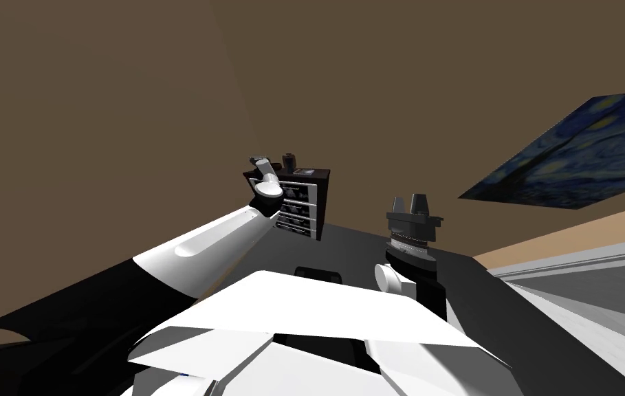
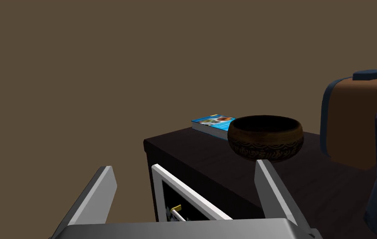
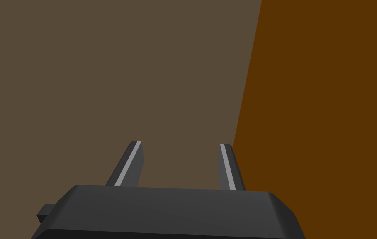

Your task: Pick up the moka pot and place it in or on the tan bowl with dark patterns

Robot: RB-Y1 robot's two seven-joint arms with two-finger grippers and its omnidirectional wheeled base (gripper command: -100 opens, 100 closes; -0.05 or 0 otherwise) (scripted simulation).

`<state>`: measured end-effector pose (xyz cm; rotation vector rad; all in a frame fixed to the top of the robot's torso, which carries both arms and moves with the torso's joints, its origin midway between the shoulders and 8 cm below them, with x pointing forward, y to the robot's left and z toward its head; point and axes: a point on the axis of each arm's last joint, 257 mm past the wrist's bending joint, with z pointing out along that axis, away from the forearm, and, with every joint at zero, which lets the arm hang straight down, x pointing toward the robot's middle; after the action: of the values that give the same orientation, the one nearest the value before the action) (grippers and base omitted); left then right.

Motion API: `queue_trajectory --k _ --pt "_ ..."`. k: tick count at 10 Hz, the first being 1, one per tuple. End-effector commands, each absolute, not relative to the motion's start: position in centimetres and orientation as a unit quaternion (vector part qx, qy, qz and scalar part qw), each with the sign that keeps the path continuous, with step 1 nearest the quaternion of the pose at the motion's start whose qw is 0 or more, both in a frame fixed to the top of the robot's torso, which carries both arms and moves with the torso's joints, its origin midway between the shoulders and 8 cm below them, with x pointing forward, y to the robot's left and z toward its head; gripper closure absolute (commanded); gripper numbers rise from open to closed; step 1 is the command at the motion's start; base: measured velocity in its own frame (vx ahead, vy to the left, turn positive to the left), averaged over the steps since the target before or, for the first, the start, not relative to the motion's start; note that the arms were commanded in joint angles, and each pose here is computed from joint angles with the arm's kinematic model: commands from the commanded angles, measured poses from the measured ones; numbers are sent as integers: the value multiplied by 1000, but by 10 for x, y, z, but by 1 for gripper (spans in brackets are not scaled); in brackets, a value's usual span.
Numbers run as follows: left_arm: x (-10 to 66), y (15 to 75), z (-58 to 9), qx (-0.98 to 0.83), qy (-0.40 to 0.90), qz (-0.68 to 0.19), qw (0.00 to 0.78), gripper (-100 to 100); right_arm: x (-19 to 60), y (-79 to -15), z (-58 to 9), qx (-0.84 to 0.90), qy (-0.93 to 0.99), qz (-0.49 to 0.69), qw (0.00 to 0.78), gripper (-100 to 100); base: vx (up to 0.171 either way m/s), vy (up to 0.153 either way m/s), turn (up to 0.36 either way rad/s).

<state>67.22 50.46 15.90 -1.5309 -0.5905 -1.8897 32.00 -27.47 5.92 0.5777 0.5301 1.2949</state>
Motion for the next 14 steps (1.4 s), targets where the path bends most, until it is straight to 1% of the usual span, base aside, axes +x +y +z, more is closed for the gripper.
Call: queue_trajectory --k 1,2,3,4,5,7,8,9,10,11,12,13,14 --pt "690 480 149 -597 -218 -718 284 -100 320 -275 59 262 240 587 727 0 116 -11 3" --pt "692 478 148 -599 -216 -718 282 -100 320 -275 59 262 240 587 727 0 96 0 5" --pt "707 452 141 -611 -207 -719 258 -100 320 -275 59 262 240 587 727 0 114 8 4" --pt "707 452 141 -611 -208 -719 258 -100 320 -275 59 262 241 587 727 0 103 15 -3" --pt "719 425 134 -624 -198 -718 236 -100 320 -275 59 262 240 587 727 0 112 46 10" --pt "719 425 134 -624 -198 -718 236 -100 320 -275 59 262 240 587 727 0 77 14 -2" --pt "729 399 127 -635 -187 -718 217 -100 320 -275 59 262 240 587 727 0 80 0 17" --pt "729 399 127 -635 -187 -718 217 -100 320 -275 59 262 240 587 727 0 83 3 -2" --pt "738 373 119 -645 -177 -716 200 -100 320 -275 59 262 240 587 727 0 139 40 15" --pt "738 373 119 -645 -177 -716 200 -100 320 -275 59 262 241 587 727 0 131 34 -3" --pt "748 331 104 -661 -158 -713 176 -100 320 -275 59 262 241 587 727 0 169 72 30" --pt "750 321 99 -664 -154 -711 170 -100 320 -275 59 262 241 587 727 0 201 89 14" --pt "749 329 108 -661 -159 -712 176 -100 320 -275 59 262 241 587 727 0 85 35 -3"
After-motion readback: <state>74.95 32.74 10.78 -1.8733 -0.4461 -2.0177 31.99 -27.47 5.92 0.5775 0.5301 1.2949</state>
